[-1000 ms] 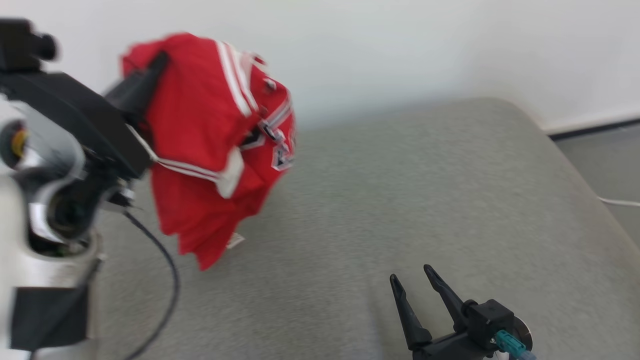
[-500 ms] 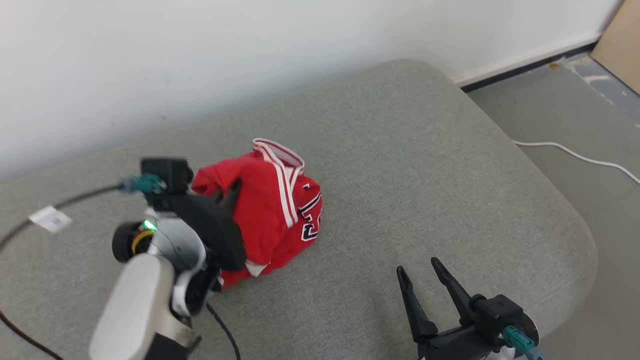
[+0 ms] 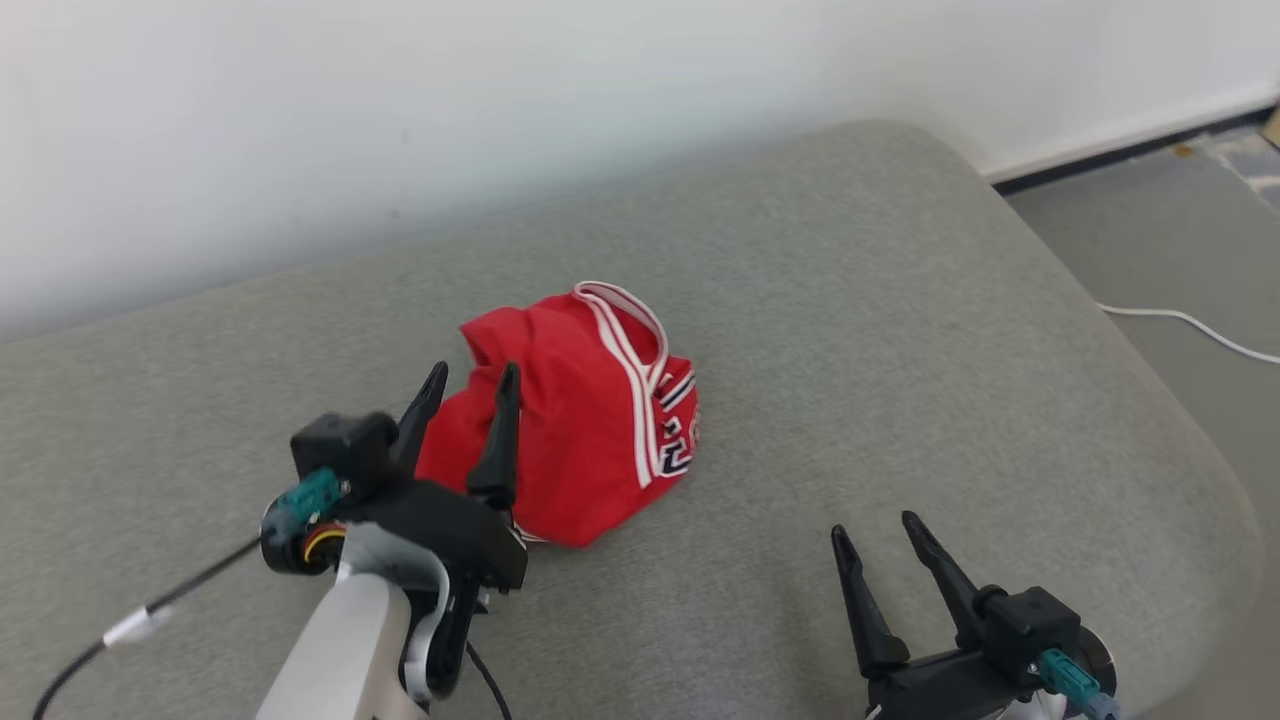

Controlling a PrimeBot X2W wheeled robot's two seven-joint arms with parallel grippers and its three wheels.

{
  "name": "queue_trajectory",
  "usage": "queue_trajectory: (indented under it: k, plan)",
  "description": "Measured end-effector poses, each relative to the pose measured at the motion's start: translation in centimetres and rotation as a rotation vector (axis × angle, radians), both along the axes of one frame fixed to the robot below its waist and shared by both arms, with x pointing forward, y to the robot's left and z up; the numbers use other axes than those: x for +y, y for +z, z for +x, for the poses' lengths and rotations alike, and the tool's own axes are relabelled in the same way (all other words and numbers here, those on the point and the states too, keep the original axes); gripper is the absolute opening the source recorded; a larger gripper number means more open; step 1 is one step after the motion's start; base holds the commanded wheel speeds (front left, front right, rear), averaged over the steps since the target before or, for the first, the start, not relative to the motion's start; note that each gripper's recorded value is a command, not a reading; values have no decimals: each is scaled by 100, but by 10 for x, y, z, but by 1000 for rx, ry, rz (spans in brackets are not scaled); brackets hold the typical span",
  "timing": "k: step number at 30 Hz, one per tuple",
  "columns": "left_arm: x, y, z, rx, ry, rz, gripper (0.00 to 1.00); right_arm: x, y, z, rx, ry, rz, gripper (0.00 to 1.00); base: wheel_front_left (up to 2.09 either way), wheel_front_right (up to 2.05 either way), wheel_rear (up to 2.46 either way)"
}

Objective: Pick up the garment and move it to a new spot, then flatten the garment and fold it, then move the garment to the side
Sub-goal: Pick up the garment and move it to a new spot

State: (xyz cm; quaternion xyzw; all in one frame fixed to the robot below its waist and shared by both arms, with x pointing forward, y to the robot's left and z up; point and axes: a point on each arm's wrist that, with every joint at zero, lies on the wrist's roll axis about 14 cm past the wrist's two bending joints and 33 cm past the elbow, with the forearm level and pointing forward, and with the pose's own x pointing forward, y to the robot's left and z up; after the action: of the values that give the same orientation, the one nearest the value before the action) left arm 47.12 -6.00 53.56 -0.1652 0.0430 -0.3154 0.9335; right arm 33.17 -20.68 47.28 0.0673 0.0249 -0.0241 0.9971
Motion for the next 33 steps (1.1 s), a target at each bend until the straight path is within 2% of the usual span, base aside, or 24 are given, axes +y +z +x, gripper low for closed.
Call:
queue_trajectory:
  k: [5, 9, 13, 20, 27, 33]
  plan:
    - [42, 8, -11, -100, 119, -23, 100, 10, 5, 6, -9, 37, -14, 100, 0, 0, 0]
    - [97, -1, -28, -142, 241, 41, 100, 18, 11, 11, -24, 71, -32, 100, 0, 0, 0]
    - [147, -11, -48, -143, 356, 92, 100, 26, 15, 14, -32, 97, -44, 100, 0, 0, 0]
    - [203, -31, -94, -111, 483, 149, 100, 36, 22, 18, -55, 131, -51, 100, 0, 0, 0]
    - [237, -35, -127, -100, 581, 147, 100, 36, 15, 10, -34, 134, -53, 100, 0, 0, 0]
    - [246, -28, -137, -121, 615, 131, 100, 37, 14, 6, -28, 136, -55, 100, 0, 0, 0]
